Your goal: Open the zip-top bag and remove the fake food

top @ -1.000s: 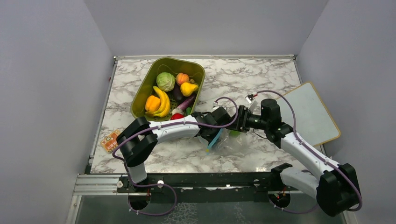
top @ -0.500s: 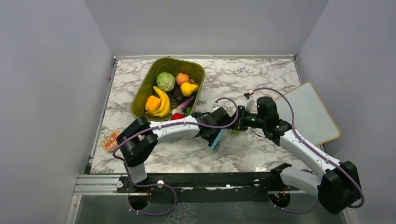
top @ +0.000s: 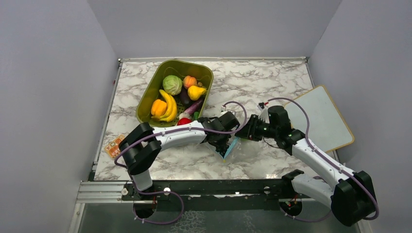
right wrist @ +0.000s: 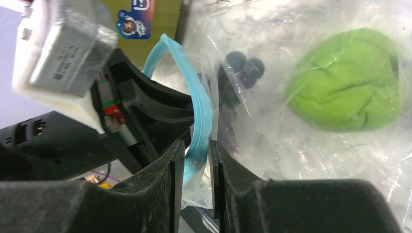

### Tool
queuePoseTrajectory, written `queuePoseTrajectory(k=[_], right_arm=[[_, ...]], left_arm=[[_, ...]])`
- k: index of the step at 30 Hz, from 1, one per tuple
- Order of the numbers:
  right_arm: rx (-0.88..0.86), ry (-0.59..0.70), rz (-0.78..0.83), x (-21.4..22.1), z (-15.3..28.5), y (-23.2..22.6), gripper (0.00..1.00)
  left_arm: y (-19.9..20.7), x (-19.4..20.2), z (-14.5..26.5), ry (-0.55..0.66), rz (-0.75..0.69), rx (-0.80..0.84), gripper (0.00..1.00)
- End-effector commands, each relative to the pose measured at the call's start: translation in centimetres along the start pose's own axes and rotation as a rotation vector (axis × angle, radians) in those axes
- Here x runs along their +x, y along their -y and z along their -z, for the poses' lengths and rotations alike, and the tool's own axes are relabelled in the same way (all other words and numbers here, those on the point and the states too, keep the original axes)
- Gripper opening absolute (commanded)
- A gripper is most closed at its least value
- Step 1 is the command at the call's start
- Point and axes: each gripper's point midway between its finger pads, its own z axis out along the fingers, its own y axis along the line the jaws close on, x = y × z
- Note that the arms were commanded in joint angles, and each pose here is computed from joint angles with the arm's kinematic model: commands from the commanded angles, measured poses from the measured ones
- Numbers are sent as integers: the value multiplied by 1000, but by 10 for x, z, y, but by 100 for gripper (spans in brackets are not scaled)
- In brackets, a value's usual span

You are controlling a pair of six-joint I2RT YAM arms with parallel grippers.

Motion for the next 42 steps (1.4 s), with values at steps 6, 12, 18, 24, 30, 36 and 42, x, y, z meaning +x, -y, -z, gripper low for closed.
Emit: queuePoseTrajectory(k=[6,12,18,24,30,36,42], right_arm=[[81,25,-4,0,0,19,17],[175,-7,-10,15,-1,46,15],[190,-36,-36,36,1,62,15],[268,5,-46,37,9,78,15],[315,107,-28,15,21,74,15],[268,173,18,-2,26,57,15],[43,110,53,7,20,18,15]], left_arm=[[0,-11,13,50,1,3,0],[-3,-21,25,98,18,-10,0],[0,-35,40,151,24,5,0],[10,-37,49,134,-17,56,0],[33,-18,62,-14,-232,211,0],[48,-18,86,-34,-255,314,0],[60,-40,79,21,-68,319,0]])
